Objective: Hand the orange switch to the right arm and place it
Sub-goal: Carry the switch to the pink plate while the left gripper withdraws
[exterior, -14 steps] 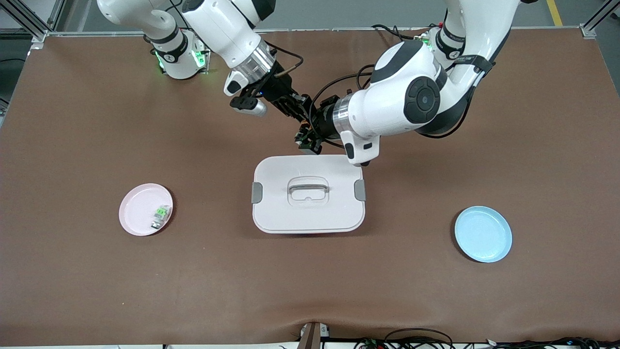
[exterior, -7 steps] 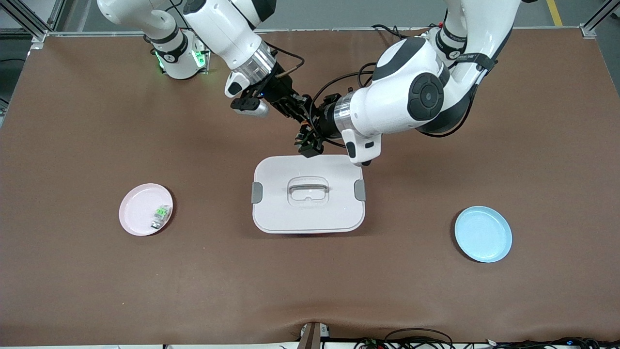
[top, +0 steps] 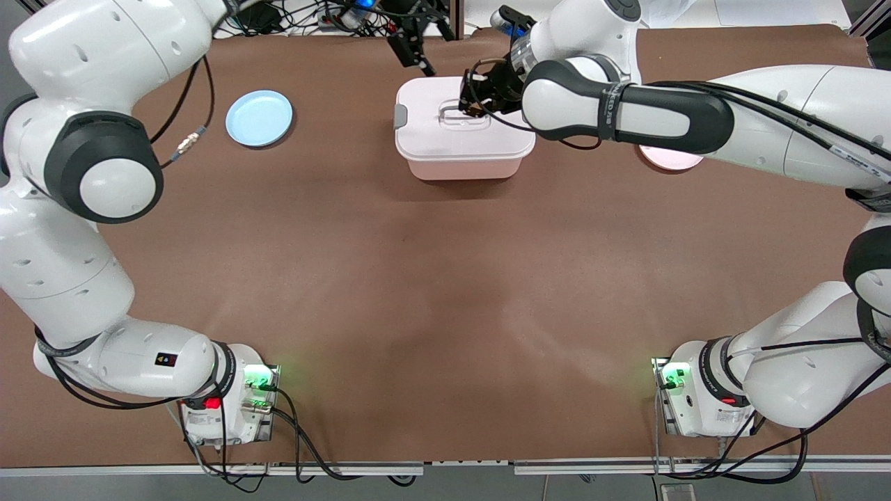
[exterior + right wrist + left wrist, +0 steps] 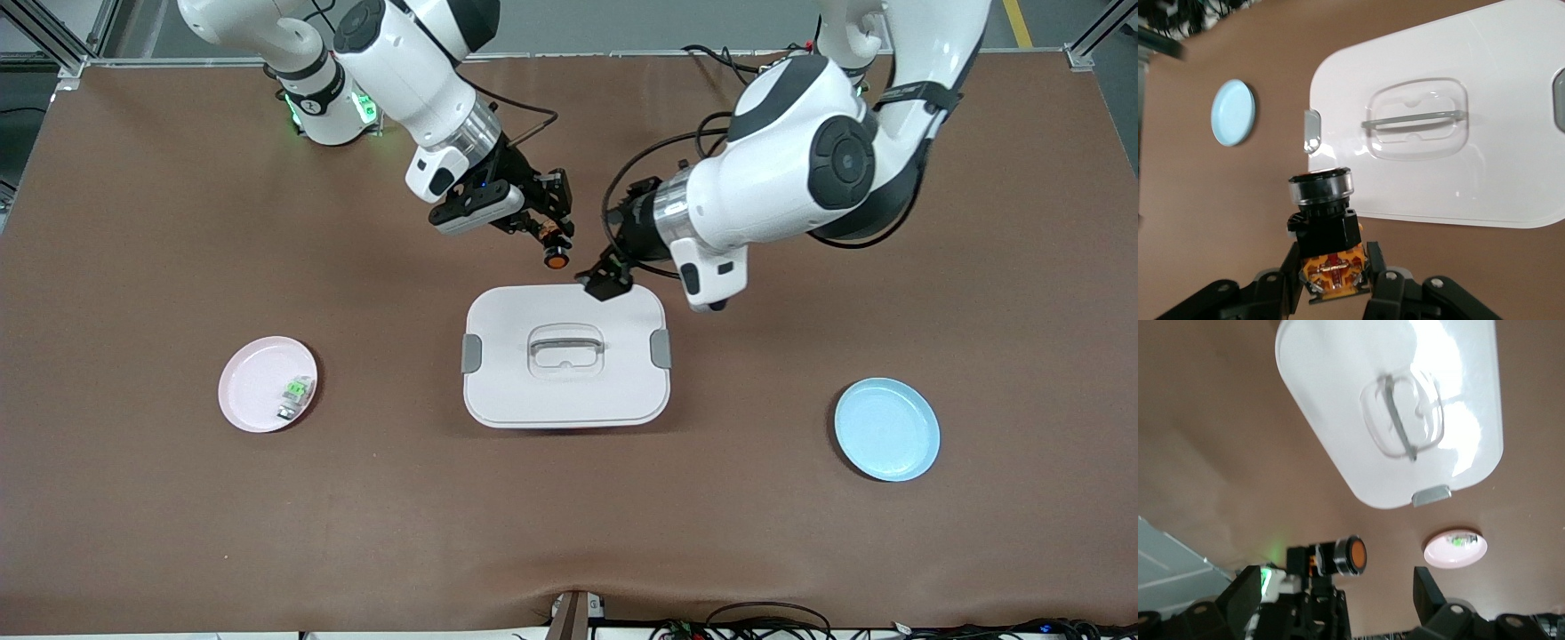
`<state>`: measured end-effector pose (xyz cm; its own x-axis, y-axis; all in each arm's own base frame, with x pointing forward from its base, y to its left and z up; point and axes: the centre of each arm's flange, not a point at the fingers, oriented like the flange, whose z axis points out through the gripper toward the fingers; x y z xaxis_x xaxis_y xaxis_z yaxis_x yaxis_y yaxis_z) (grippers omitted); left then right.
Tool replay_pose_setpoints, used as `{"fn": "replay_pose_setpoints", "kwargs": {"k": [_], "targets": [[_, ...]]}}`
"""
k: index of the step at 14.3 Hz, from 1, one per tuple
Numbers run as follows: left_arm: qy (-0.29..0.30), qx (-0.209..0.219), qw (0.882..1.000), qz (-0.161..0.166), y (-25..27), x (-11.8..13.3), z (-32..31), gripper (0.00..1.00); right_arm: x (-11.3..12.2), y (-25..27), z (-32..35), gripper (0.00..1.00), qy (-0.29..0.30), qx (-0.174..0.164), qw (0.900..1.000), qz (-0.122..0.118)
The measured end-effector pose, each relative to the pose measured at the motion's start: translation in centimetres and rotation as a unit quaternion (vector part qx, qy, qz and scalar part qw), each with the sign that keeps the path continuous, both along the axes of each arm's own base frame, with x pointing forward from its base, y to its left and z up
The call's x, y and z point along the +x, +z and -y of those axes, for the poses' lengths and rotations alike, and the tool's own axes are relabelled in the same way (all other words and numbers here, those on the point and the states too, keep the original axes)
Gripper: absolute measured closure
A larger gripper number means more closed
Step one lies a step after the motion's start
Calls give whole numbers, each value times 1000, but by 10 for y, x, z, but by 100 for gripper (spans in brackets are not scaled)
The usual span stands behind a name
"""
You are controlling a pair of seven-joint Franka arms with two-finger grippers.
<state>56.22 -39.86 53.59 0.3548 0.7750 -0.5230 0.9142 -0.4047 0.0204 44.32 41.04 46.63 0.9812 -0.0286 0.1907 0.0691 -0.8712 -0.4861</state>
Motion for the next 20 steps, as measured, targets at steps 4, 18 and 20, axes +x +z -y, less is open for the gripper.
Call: {"fn": "replay_pose_setpoints", "kwargs": {"k": [4, 18, 20], "targets": [[-62, 49, 995, 59, 20, 3, -36, 0, 20, -15, 35, 58, 103, -98, 989, 28], [-349, 147, 909, 173, 34, 61, -254, 0, 110, -40, 262, 58, 474, -252, 840, 84], [-372, 155, 897, 179, 33, 69, -294, 0, 112, -47, 287, 58, 500, -263, 821, 81]]}}
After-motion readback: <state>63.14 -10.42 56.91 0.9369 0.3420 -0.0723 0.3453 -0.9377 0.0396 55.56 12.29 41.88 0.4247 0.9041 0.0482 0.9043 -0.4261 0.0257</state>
